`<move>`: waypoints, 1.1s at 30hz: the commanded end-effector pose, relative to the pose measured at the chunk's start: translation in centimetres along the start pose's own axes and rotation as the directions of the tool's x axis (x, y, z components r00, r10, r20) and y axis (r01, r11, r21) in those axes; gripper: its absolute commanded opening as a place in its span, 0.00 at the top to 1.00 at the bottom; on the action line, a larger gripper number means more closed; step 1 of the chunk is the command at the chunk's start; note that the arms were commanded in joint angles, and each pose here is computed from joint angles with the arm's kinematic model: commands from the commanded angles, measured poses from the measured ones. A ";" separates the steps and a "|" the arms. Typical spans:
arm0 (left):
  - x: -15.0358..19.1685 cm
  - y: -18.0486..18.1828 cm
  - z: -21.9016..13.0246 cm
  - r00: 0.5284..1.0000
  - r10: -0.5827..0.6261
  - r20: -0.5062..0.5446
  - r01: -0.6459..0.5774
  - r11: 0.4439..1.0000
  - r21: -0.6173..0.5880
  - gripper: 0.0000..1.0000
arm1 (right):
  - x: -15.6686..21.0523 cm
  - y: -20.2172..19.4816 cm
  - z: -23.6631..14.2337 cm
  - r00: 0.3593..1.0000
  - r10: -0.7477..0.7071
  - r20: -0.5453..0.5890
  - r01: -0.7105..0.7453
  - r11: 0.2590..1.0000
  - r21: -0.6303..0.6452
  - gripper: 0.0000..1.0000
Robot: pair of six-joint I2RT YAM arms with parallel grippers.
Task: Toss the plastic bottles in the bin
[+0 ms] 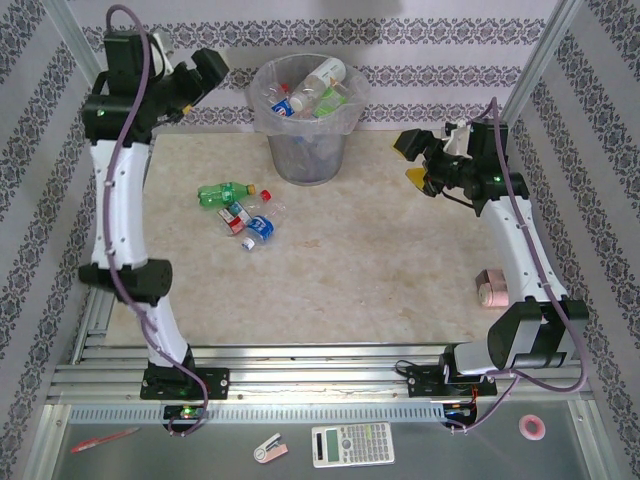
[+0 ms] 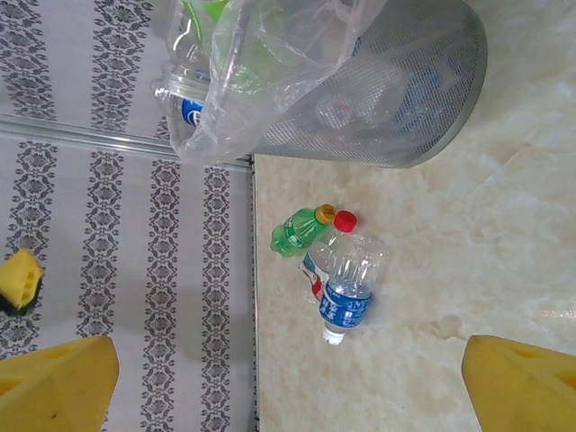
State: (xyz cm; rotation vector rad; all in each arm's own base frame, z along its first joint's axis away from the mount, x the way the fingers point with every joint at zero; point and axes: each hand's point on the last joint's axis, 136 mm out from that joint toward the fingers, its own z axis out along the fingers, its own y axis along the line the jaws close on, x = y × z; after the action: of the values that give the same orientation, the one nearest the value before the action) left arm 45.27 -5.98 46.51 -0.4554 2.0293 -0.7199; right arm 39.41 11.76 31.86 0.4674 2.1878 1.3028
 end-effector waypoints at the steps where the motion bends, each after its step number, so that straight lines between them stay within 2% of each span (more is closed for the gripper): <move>1: 4.2 5.0 0.4 0.990 0.062 -0.127 -0.083 0.982 -0.172 0.00 | 0.2 0.3 -0.6 0.999 -0.033 0.004 0.033 0.999 -0.020 0.02; 12: 16.0 12.2 0.7 0.942 -0.011 -0.336 -0.067 0.973 -0.220 0.01 | 0.6 -0.3 -0.5 1.000 -0.021 -0.006 0.021 1.000 -0.007 0.02; 20: 24.7 14.2 2.0 0.837 0.080 -0.542 -0.235 0.946 -0.224 0.06 | 0.6 -0.3 -0.2 1.000 -0.019 -0.011 0.019 1.000 -0.003 0.02; 29: 27.7 15.8 6.4 0.718 0.198 -0.667 -0.447 0.866 -0.224 0.12 | 1.8 0.3 -0.4 0.998 -0.052 -0.033 0.051 0.999 -0.016 0.02; 33: 27.9 16.2 8.9 0.687 0.236 -0.688 -0.496 0.844 -0.206 0.13 | 2.8 2.0 -1.2 0.992 -0.117 -0.045 0.116 0.993 -0.038 0.02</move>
State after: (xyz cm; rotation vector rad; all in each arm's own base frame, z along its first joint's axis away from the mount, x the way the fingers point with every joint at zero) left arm 35.86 -12.15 14.03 -0.0709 2.8795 -0.2849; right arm 38.28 12.42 31.46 0.4140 2.2090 1.2916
